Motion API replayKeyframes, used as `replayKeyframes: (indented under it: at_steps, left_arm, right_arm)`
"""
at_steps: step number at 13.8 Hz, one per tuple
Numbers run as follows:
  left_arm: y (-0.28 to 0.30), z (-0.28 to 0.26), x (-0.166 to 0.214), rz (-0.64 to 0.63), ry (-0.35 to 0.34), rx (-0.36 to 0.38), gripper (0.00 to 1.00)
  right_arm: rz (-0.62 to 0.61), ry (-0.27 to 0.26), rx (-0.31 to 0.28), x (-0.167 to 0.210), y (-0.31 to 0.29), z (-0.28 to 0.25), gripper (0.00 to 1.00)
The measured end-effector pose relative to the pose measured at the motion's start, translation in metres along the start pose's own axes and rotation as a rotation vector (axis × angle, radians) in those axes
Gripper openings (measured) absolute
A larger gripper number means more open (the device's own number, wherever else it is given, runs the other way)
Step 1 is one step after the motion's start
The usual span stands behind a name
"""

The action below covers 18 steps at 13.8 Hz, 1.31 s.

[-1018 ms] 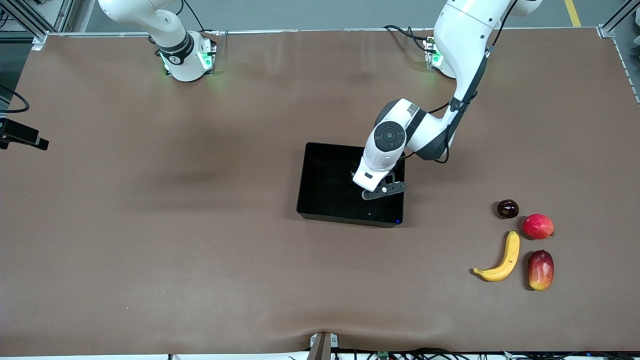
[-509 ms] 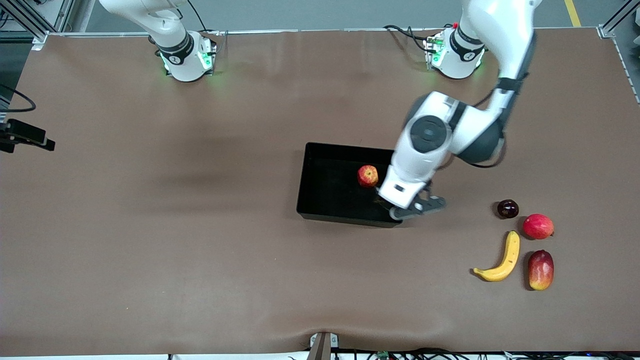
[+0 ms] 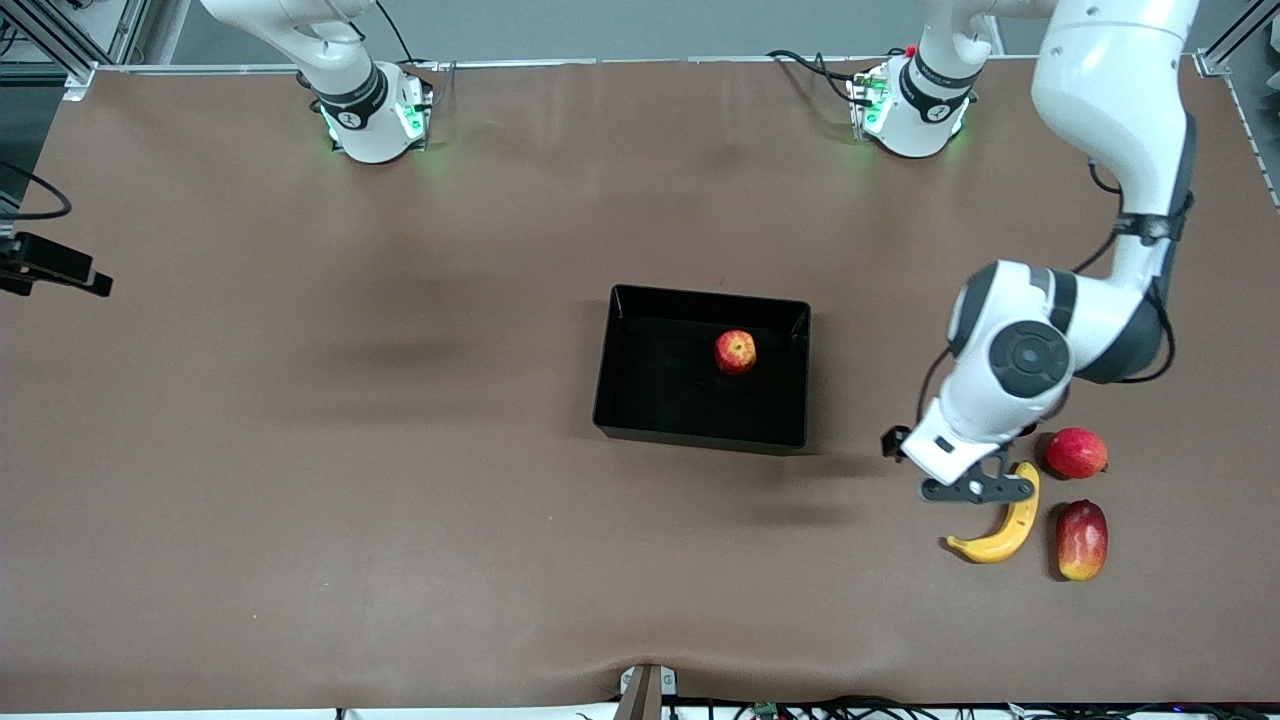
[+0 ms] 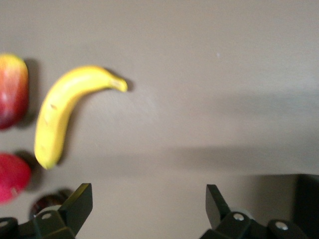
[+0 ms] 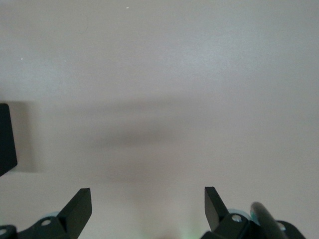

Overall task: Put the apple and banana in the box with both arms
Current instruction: 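Move the left gripper back to the yellow banana, then grasp the banana with the left gripper and lift it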

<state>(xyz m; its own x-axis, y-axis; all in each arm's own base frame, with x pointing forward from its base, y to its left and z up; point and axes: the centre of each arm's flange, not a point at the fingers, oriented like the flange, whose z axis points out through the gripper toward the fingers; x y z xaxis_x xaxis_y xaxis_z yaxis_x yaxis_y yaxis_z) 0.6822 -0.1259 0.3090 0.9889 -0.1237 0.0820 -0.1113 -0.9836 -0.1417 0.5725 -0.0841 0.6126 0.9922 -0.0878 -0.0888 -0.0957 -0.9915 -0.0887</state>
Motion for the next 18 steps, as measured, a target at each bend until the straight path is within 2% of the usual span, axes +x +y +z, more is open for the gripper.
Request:
replayKeyframes:
  at_steps: [3,6,9,12,16,18]
  left_arm:
    - [-0.058,0.04,0.011,0.176,0.04,-0.005,1.0]
    - [-0.109,0.079,0.025,0.37,0.056,0.0,1.0]
    - [-0.115,0.106,0.035,0.518,0.075,0.002,1.0]
    - [-0.112,0.123,0.038,0.586,0.089,0.002,1.0]
    - [-0.111,0.13,0.039,0.648,0.1,0.005,1.0]
    - [-0.115,0.131,0.041,0.671,0.115,0.017,0.96]
  right_arm:
    - [0.016,0.051,-0.014,-0.001,0.014,-0.002,1.0]
    - [-0.029,0.064,-0.065,-0.007,-0.012,-0.007,1.0]
    - [-0.018,0.098,-0.07,-0.011,-0.007,-0.022,1.0]
    - [-0.016,0.072,-0.067,-0.018,-0.007,-0.026,1.0]
    - [-0.023,0.071,-0.067,-0.018,-0.011,-0.026,1.0]
    - [-0.026,0.071,-0.067,-0.018,-0.013,-0.025,1.0]
